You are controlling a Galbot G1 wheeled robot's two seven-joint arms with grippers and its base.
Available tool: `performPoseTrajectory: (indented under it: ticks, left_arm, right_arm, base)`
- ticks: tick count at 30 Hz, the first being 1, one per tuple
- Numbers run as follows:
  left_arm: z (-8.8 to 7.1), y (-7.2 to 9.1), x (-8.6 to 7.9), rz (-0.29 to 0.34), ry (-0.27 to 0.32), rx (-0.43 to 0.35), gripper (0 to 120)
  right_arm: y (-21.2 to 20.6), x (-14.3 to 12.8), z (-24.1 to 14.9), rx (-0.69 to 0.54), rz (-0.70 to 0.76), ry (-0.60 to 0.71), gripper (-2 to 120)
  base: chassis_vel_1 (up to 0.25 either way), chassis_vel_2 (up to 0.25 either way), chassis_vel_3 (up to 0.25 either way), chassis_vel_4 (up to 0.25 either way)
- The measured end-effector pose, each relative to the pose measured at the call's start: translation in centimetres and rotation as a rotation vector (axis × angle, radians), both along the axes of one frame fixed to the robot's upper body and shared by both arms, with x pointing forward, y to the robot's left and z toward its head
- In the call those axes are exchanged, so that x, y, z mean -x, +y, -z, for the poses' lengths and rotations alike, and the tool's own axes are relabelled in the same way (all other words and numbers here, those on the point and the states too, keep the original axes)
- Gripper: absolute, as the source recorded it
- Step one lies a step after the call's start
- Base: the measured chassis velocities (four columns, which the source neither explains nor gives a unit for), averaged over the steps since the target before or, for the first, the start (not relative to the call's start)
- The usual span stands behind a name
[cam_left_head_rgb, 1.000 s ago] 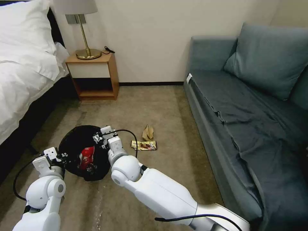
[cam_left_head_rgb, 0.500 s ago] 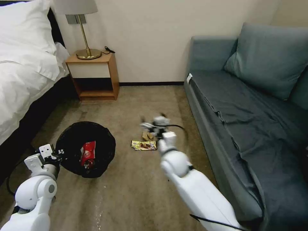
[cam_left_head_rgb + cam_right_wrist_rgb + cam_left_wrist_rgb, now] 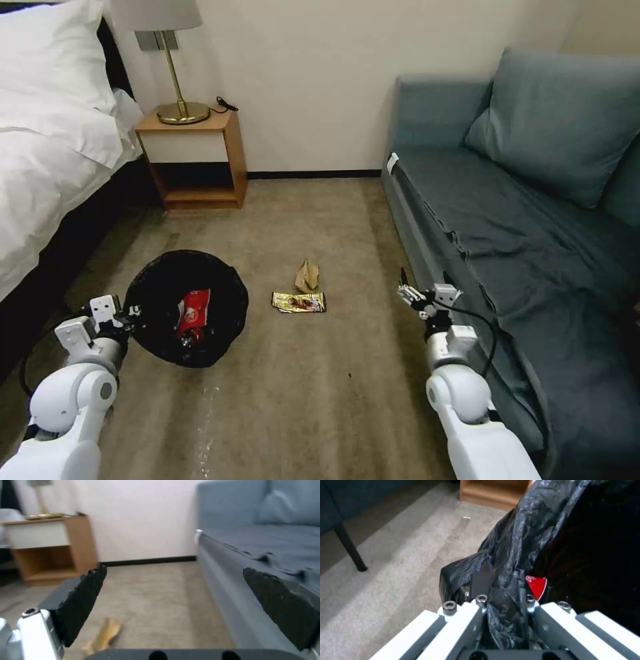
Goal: Pick up the trash bin, then pick up the garbage on the floor and place it into the trash bin.
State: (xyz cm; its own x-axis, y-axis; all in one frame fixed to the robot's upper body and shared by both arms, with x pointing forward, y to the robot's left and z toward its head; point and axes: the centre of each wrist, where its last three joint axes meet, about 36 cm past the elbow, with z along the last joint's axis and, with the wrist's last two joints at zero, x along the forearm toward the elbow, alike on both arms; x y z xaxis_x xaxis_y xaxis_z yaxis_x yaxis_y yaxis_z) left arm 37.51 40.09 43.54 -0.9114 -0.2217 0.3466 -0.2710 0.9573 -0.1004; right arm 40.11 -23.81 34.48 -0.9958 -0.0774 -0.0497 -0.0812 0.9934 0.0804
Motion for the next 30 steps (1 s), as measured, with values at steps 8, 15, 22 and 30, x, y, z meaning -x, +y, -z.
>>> performPoseTrajectory:
  ticks: [8,15,22,30]
  left_arm:
    - [0.3,-0.3,-0.1,-0.007,-0.006,0.014,1]
    - [0.9,-1.2,0.0,-0.01,-0.002,0.018,1]
    - [1.3,-1.2,0.3,-0.02,-0.005,0.013,1]
    - [1.1,-1.0,0.6,-0.039,-0.011,0.006,1]
  right_arm:
    - [0.4,0.7,2.6,0.04,-0.118,-0.017,100]
    - [1.0,0.8,4.6,0.087,-0.161,-0.042,100]
    - [1.3,0.4,4.7,0.112,-0.171,-0.06,100]
    - [1.4,0.8,5.5,0.122,-0.17,-0.038,100]
  base:
    - [0.0,0.0,0.0,0.0]
    - [0.0,0.0,0.0,0.0]
    - [0.0,0.0,0.0,0.0]
    - [0.0,0.0,0.0,0.0]
